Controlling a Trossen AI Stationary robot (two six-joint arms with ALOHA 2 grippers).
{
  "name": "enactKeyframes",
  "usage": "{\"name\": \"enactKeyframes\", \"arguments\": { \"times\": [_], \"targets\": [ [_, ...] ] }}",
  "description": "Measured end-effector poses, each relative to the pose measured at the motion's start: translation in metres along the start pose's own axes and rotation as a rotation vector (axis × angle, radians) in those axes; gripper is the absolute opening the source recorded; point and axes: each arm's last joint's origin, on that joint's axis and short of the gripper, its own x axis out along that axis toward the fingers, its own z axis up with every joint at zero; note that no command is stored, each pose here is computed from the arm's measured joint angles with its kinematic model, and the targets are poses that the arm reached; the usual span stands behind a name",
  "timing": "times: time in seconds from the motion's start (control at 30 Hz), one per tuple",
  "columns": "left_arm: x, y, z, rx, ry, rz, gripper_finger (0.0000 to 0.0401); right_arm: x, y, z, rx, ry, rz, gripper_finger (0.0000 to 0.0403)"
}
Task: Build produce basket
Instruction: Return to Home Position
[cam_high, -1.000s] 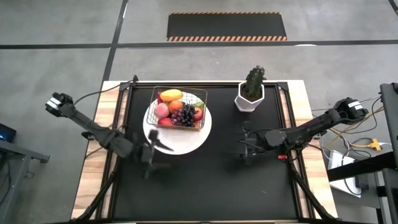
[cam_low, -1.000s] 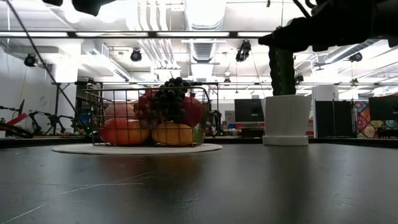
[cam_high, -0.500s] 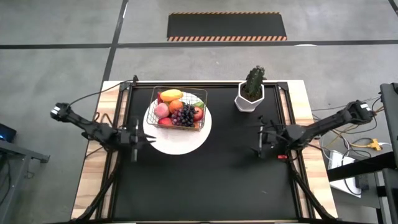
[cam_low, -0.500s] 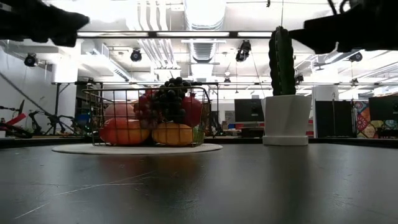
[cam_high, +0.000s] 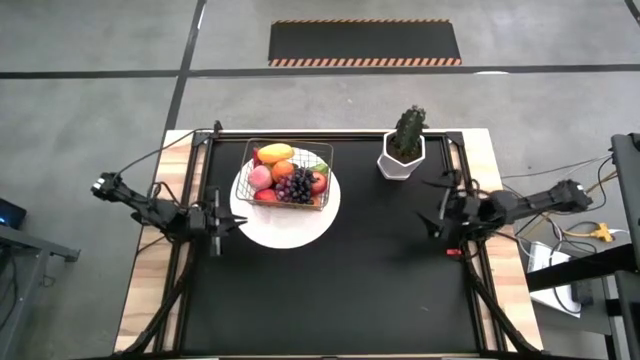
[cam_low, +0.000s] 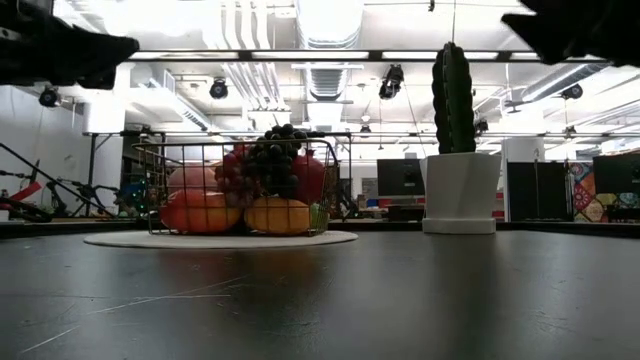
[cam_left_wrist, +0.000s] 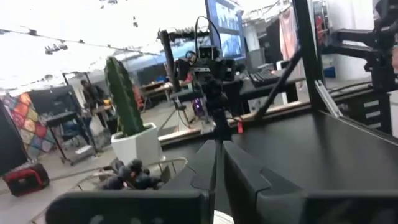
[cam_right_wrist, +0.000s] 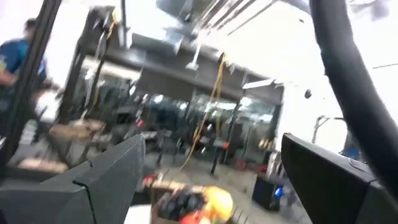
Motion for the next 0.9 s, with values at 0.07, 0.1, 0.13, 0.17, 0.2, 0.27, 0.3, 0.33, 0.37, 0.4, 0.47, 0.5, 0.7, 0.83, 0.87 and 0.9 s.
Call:
{"name": "enactKeyframes", "arguments": {
  "times": [0.07,0.1,0.13,0.17,0.2,0.27,0.3,0.33,0.37,0.4,0.47,0.5,0.7,0.83,0.87,0.9],
  "targets": [
    [0.0000,0.0001,0.0001,0.016,0.001,0.003,0.0011,-0.0019,-0.0026,0.0028,-0.002,-0.020,-0.025,0.0359],
    [0.0000,0.0003,0.0001,0.017,0.003,0.008,0.0011,-0.0026,-0.0033,0.0035,-0.003,-0.023,-0.031,0.0359],
    [0.0000,0.0001,-0.0007,0.020,0.009,0.008,0.0011,-0.0032,-0.0039,0.0036,-0.001,-0.020,-0.040,0.0359],
    [0.0001,-0.0002,-0.0014,0.024,0.014,0.006,0.0011,-0.0036,-0.0042,0.0032,0.006,-0.012,-0.050,0.0359],
    [0.0002,-0.0004,-0.0015,0.024,0.015,0.005,0.0011,-0.0041,-0.0052,0.0034,0.023,-0.007,-0.073,0.0359],
    [0.0003,-0.0004,-0.0015,0.023,0.015,0.006,0.0011,-0.0046,-0.0070,0.0029,0.071,0.015,-0.128,0.0359],
    [0.0004,-0.0005,-0.0017,0.023,0.016,0.006,0.0011,-0.0048,-0.0076,0.0021,0.095,0.030,-0.155,0.0359],
    [0.0004,-0.0005,-0.0016,0.023,0.016,0.006,0.0011,-0.0048,-0.0080,0.0011,0.110,0.047,-0.178,0.0359],
    [0.0005,-0.0006,-0.0017,0.023,0.017,0.005,0.0011,-0.0048,-0.0081,0.0002,0.120,0.059,-0.195,0.0359],
    [0.0006,-0.0007,-0.0019,0.024,0.019,0.004,0.0011,-0.0049,-0.0085,0.0000,0.132,0.063,-0.208,0.0359],
    [0.0006,-0.0007,-0.0019,0.024,0.019,0.005,0.0011,-0.0049,-0.0086,0.0001,0.135,0.063,-0.210,0.0359],
    [0.0007,-0.0008,-0.0020,0.024,0.020,0.004,0.0011,-0.0049,-0.0085,0.0001,0.135,0.063,-0.209,0.0359],
    [0.0014,-0.0015,-0.0029,0.029,0.030,0.000,0.0011,-0.0049,-0.0084,-0.0002,0.135,0.064,-0.208,0.0359],
    [0.0018,-0.0019,-0.0033,0.032,0.036,-0.001,0.0011,-0.0049,-0.0085,-0.0001,0.135,0.064,-0.208,0.0359],
    [0.0020,-0.0020,-0.0035,0.034,0.038,-0.002,0.0011,-0.0049,-0.0085,-0.0001,0.135,0.064,-0.208,0.0359],
    [0.0021,-0.0022,-0.0037,0.035,0.040,-0.003,0.0011,-0.0049,-0.0084,-0.0001,0.135,0.063,-0.208,0.0359]
  ]
}}
